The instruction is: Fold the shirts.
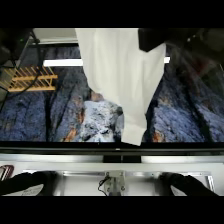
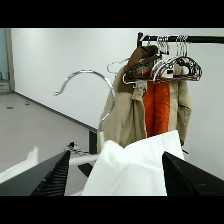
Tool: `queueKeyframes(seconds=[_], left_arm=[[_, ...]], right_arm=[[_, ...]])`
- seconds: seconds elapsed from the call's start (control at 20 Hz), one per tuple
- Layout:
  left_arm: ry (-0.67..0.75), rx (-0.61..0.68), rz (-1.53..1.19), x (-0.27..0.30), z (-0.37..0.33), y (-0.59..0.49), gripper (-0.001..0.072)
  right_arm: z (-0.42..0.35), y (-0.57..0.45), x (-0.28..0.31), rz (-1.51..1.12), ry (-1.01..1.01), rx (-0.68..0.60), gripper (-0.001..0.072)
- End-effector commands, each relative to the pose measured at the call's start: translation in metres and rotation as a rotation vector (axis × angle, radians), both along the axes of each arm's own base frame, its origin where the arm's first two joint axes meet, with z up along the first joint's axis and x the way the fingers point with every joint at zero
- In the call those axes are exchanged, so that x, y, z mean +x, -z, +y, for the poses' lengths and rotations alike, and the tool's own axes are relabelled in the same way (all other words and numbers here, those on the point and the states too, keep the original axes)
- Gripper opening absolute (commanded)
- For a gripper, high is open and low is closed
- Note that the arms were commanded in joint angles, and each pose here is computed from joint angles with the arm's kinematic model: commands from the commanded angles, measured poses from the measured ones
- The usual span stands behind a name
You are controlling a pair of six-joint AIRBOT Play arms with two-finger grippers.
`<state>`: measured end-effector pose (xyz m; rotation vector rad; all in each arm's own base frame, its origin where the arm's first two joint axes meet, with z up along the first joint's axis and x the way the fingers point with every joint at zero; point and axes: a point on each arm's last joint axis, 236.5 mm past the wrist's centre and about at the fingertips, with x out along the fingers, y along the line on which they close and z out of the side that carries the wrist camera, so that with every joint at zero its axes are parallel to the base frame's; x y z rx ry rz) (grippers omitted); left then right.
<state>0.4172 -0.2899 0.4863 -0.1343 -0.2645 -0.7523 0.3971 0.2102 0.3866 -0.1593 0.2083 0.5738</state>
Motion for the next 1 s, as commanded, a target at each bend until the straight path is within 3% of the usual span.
queueKeyframes(seconds=[0.0,0.3,0.55,0.95], left_arm=[[-0.037,0.073,-0.070,-0.019,0.013,-0.015,0.0683],[0.003,0.164,0.045,-0.022,0.025,0.011,0.0676],[-0.009,0.195,0.086,-0.015,0.036,0.023,0.0676],[-0.014,0.196,0.087,-0.013,0.039,0.023,0.0676]], right_arm=[[-0.093,-0.034,0.019,-0.094,0.349,0.035,0.0047],[-0.297,-0.077,-0.059,-0.178,0.915,-0.043,0.0047],[-0.404,-0.089,-0.142,-0.202,1.296,-0.062,0.0047],[-0.478,-0.084,-0.151,-0.235,1.497,-0.006,0.0047]])
